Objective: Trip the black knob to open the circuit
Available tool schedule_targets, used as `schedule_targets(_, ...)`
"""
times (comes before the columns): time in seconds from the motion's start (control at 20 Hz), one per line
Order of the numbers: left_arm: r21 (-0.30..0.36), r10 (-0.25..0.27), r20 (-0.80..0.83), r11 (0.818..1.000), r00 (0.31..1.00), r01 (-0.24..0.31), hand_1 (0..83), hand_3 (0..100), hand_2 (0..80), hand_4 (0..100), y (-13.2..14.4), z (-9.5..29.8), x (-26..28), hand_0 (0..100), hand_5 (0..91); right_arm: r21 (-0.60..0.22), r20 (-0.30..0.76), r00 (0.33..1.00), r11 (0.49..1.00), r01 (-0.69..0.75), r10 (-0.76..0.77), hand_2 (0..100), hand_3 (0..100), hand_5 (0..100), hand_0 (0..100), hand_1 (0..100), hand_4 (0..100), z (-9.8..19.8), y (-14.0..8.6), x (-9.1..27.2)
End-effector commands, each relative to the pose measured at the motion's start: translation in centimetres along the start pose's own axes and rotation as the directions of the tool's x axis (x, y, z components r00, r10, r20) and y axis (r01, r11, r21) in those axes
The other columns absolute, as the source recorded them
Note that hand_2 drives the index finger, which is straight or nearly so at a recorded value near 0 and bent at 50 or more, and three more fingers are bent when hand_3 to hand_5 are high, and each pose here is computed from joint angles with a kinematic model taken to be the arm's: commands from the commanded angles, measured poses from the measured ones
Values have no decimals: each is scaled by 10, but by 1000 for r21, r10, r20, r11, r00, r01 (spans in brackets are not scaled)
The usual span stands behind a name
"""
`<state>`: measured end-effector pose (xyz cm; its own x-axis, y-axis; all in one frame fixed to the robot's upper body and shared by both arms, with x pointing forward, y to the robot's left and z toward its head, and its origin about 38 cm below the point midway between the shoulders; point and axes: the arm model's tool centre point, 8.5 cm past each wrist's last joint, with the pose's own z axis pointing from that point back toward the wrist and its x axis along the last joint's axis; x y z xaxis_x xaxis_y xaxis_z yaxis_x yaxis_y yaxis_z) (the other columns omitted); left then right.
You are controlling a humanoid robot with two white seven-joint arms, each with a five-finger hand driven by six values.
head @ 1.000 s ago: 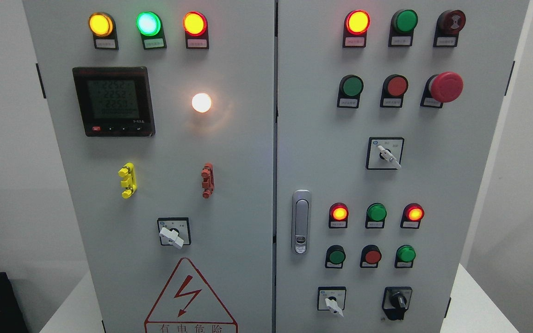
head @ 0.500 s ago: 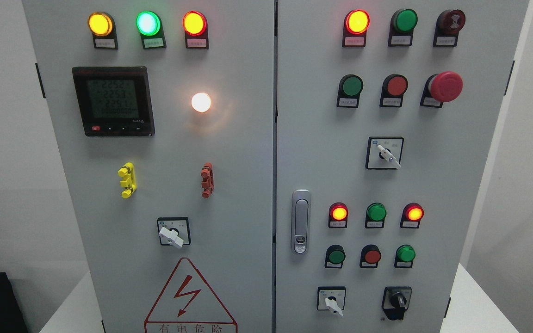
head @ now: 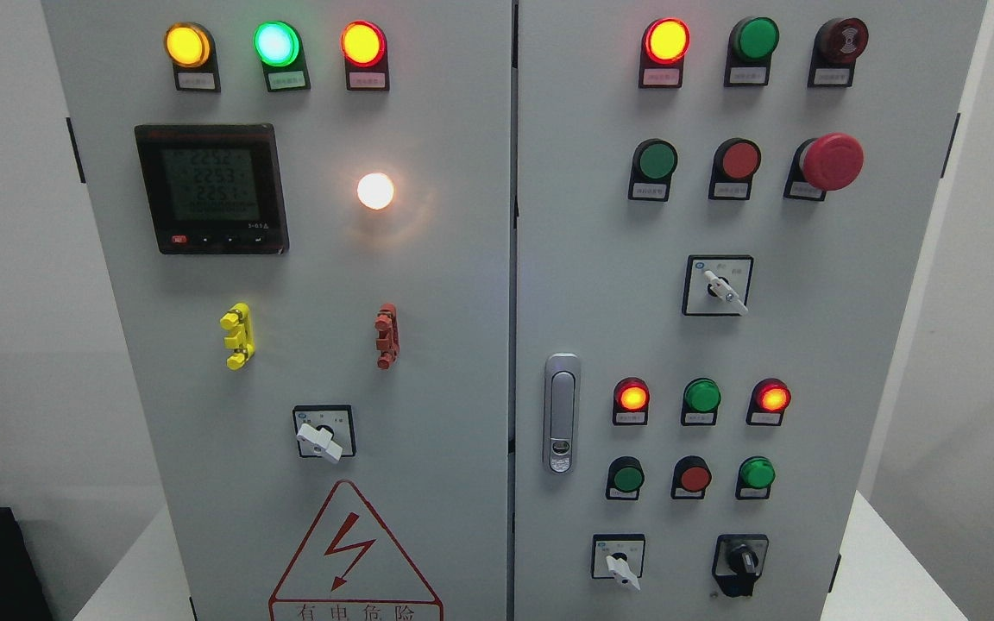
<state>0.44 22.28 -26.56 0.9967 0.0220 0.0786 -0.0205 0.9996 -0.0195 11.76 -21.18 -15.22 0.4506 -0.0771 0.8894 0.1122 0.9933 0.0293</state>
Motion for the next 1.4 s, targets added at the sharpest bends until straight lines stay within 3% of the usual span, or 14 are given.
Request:
schedule_targets(0.0,0,3,5,1000,1000,-3,389,0,0,0,0,0,2,120,0,-9,77,997,1000,17,-17,0,280,0,0,108,191,-5,2,20)
schedule_targets(0.2,-1,3,5,1000,1000,-3,389,0,0,0,-1,0,2,120,0,-4,153,988,1000,29,-28,0,530,138,0,91,321,-9,4,45)
schedule_targets(0.35,0,3,5,1000,1000,-3,389,0,0,0,0,0,2,120,0,3,199,979,999,38,-38,0,648,226,0,78,405,-11,6,61)
schedule_targets(0.65,-1,3,5,1000,1000,-3,389,0,0,0,-1,0,2,120,0,16,264,963,999,44,-47,0,733,421,0,63,557,-11,8,83)
schedule_targets(1.35,0,3,5,1000,1000,-3,389,0,0,0,0,0,2,120,0,37,398,914,997,69,-78,0,938,685,0,54,755,-10,13,132)
